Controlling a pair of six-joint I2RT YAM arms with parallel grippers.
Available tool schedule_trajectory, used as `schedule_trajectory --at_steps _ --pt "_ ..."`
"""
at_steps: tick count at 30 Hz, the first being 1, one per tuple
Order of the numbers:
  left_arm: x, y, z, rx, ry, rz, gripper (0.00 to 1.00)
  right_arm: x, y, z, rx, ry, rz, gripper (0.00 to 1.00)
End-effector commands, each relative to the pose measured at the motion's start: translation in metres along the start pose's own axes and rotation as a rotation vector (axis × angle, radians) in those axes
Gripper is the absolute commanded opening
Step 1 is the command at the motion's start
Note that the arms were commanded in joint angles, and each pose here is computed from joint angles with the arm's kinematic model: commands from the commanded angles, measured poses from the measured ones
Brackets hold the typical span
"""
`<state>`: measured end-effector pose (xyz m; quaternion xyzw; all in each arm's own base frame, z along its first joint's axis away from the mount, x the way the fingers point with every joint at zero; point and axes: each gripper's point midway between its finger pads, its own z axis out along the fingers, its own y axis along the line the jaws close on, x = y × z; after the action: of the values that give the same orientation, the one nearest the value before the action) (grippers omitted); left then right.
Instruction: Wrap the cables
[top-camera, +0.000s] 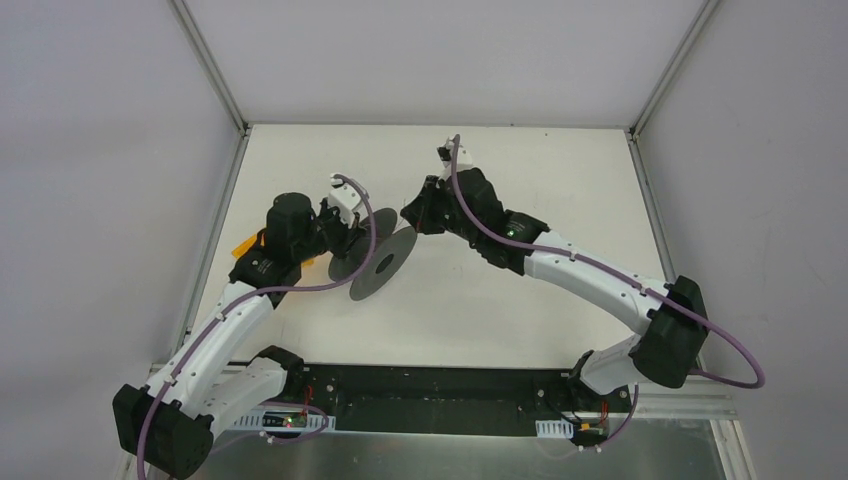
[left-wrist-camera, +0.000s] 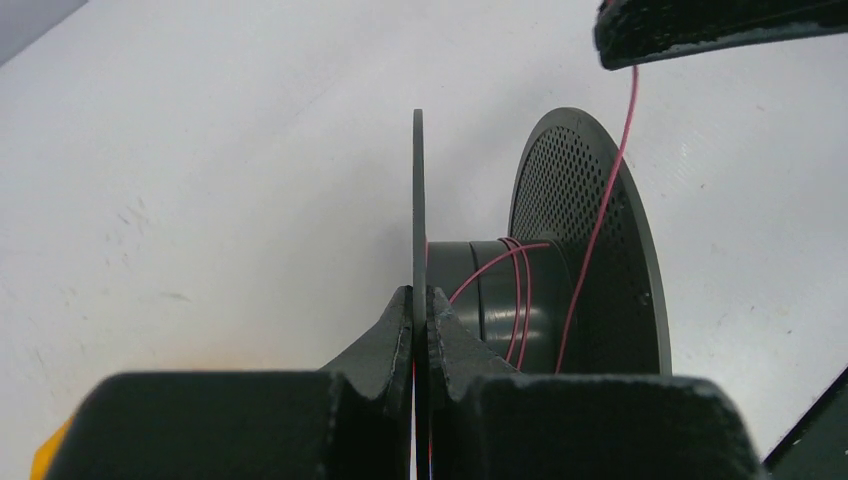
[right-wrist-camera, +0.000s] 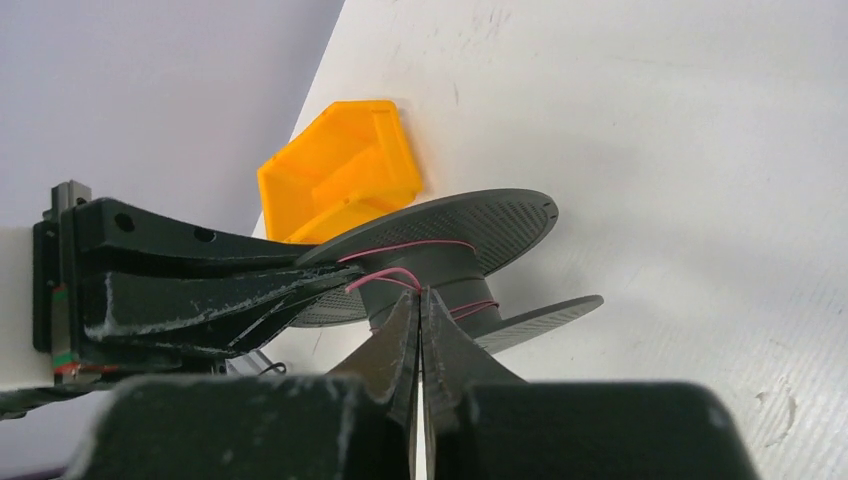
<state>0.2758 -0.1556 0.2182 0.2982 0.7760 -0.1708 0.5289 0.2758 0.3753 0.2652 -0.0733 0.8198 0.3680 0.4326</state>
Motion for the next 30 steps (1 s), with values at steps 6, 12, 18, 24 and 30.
schedule_trajectory --at_steps 6,12,18,24,30 --pt "-0.044 -0.003 0.010 0.070 -0.176 0.305 0.00 0.028 -0.028 0.010 0.045 0.141 0.357 0.00" --pt "-0.058 -0.007 0.014 0.085 -0.251 0.426 0.00 0.047 -0.030 0.017 0.007 0.291 0.534 0.00" --pt "-0.057 -0.012 0.019 0.083 -0.244 0.542 0.00 0.052 -0.043 0.021 0.001 0.363 0.605 0.00" --pt "-0.065 -0.033 0.031 0.053 -0.235 0.722 0.00 0.049 -0.058 0.020 0.008 0.367 0.626 0.00" --pt "-0.069 -0.036 0.041 -0.002 -0.227 0.794 0.00 0.060 -0.084 0.022 0.059 0.390 0.654 0.00"
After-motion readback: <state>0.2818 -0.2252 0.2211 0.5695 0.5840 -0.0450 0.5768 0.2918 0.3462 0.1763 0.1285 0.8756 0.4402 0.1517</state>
